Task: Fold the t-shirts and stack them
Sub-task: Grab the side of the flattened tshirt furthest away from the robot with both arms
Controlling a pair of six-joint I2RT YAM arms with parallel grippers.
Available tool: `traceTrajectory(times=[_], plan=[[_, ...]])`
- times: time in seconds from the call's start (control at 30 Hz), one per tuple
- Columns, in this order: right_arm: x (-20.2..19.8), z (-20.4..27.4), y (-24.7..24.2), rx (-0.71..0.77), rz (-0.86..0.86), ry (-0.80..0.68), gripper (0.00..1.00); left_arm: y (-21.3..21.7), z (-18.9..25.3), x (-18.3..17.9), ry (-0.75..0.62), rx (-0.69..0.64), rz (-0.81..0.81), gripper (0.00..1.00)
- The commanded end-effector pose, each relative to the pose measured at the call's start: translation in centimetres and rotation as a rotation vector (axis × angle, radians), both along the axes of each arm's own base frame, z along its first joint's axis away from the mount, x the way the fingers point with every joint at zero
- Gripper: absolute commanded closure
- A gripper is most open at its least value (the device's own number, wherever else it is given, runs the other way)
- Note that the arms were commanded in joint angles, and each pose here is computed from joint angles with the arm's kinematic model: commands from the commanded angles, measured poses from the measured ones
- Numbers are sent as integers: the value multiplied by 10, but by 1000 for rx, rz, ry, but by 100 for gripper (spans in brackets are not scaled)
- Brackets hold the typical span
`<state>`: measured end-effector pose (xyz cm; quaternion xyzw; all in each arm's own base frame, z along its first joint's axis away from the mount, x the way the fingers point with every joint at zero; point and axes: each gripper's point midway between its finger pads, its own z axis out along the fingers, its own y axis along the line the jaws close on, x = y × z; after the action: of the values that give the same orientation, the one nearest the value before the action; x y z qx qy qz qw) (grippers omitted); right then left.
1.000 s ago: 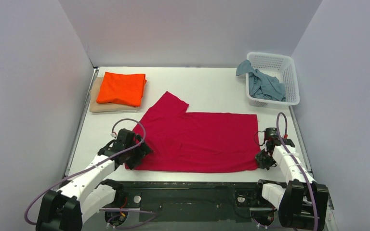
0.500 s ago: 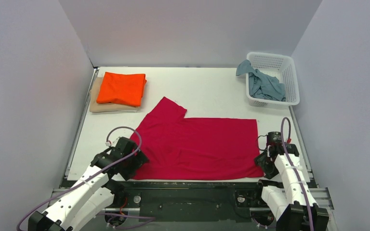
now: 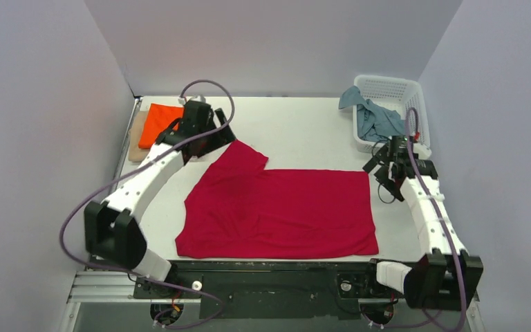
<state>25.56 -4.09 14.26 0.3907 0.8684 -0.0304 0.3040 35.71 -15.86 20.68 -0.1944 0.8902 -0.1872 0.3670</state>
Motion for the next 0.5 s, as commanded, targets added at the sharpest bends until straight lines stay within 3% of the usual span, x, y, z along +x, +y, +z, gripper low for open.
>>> traceTrajectory(times=[0.0, 0.03, 0.07, 0.13, 0.17, 0.2, 0.23, 0.27, 0.3, 0.33, 0.37, 0.47], plan=[[53, -2, 1, -112, 101, 0, 3, -12, 12, 86, -105, 148, -115, 7], [59, -4, 1, -107, 98, -5, 3, -13, -17, 100, -52, 203, -140, 7], [69, -8, 1, -105, 96, -7, 3, -15, -4, 118, -89, 218, -138, 7], [80, -14, 2, -101, 96, -3, 3, -20, -48, 148, -26, 299, -205, 7], [82, -17, 0, -108, 92, 7, 3, -23, -40, 161, -46, 302, -212, 7], [84, -21, -1, -111, 89, 23, 3, -25, -70, 170, 1, 327, -240, 7], [85, -23, -3, -121, 83, 31, 3, -28, -60, 184, -28, 328, -243, 8], [86, -27, -5, -123, 78, 44, 3, -30, -89, 191, 17, 350, -262, 9], [86, -29, -6, -128, 73, 50, 3, -32, -81, 202, -1, 351, -260, 10], [86, -33, -7, -129, 70, 62, 3, -33, -110, 206, 51, 366, -276, 12], [86, -35, -8, -131, 66, 69, 3, -35, -100, 212, 44, 365, -276, 14], [85, -40, -9, -131, 64, 85, 4, -33, -136, 218, 114, 419, -282, 22]])
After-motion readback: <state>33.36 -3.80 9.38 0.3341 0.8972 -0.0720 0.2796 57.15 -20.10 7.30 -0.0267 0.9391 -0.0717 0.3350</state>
